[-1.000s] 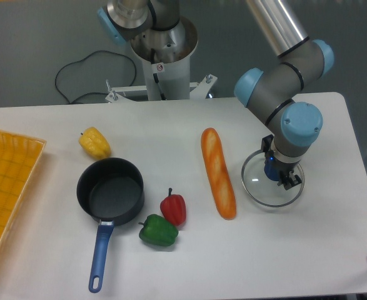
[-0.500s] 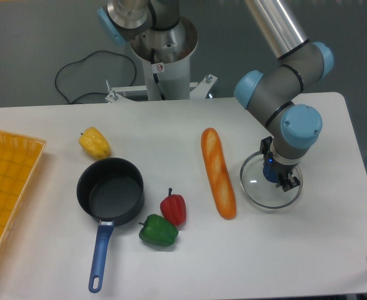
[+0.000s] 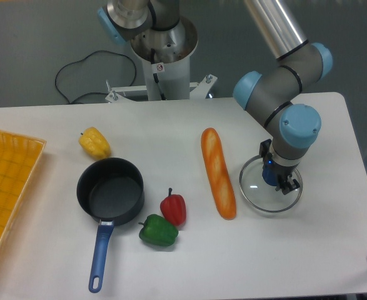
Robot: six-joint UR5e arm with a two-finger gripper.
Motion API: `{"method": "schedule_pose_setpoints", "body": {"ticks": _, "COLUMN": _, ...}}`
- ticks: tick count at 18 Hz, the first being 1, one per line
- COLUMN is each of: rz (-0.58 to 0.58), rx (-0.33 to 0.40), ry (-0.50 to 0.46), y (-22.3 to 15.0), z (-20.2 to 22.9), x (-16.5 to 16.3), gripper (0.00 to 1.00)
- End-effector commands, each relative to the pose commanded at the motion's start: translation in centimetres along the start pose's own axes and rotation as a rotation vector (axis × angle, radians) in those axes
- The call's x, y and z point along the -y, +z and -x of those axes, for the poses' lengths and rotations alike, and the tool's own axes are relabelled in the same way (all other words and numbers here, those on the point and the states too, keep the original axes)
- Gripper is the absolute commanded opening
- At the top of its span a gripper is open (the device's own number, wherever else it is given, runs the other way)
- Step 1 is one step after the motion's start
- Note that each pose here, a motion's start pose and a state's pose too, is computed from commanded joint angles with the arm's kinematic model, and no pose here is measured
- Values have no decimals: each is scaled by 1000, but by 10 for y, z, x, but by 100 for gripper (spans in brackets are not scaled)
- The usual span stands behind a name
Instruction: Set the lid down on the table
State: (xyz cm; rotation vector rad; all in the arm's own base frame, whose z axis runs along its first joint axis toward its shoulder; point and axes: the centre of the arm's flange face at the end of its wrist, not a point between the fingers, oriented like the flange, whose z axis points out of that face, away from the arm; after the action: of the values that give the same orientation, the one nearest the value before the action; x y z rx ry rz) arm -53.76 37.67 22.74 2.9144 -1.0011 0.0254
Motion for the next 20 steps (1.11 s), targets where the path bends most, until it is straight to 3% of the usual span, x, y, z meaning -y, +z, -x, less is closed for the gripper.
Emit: {"method": "schedule_pose_setpoints", "body": {"ticks": 20, "rz": -2, "rx": -7, "ry": 14, "y": 7, "z": 1, "x": 0, "gripper": 64}}
